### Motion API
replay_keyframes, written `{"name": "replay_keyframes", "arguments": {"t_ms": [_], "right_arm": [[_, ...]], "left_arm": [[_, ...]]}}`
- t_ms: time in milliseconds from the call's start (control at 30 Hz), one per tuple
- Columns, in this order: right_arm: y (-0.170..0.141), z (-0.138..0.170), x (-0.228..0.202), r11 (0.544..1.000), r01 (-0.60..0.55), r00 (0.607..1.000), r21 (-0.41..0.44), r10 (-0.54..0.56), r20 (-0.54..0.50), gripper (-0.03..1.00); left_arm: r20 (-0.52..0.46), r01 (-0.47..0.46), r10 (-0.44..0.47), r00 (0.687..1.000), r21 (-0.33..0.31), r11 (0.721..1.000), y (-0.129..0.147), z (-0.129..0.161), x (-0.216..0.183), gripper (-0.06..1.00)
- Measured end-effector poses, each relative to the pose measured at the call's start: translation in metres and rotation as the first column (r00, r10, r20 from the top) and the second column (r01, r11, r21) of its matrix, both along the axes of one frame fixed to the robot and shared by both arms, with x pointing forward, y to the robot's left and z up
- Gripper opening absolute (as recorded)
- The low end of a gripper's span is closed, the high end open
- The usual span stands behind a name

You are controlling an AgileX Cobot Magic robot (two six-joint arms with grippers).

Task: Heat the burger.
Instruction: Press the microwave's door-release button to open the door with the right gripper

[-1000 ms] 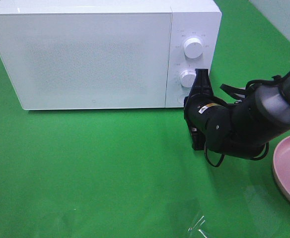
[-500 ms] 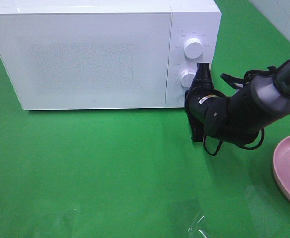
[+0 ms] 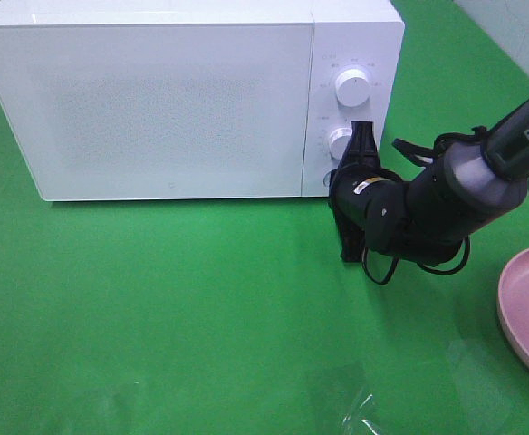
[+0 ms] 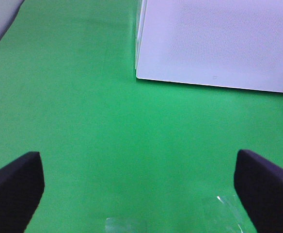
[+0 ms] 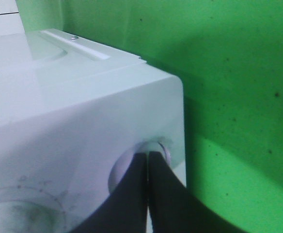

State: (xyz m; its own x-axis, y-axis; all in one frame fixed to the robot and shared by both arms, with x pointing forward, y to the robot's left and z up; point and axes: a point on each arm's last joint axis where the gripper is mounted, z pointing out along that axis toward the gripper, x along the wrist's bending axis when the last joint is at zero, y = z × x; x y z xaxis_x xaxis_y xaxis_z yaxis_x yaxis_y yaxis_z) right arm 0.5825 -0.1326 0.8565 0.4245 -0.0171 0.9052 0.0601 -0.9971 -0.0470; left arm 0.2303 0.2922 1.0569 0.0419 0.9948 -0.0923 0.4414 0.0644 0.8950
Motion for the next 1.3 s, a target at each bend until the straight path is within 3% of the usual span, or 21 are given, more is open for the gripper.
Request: {"name": "replay_keyframes", "arguments": {"t_ms": [767, 1300], "right_arm": [[0.002, 0.0, 0.004, 1.0, 0.022, 0.997, 0.0, -0.022, 0.076, 0.03], [0.007, -0.01, 0.011, 0.999, 0.04, 0.997, -0.021, -0.038, 0.069, 0.03]], "left_arm": [[0.0, 0.0, 0.0, 1.0, 0.0, 1.0, 0.0, 0.0, 0.0, 0.99], [0.0, 0.0, 0.0, 1.0, 0.0, 1.0, 0.0, 0.0, 0.0, 0.99]]}}
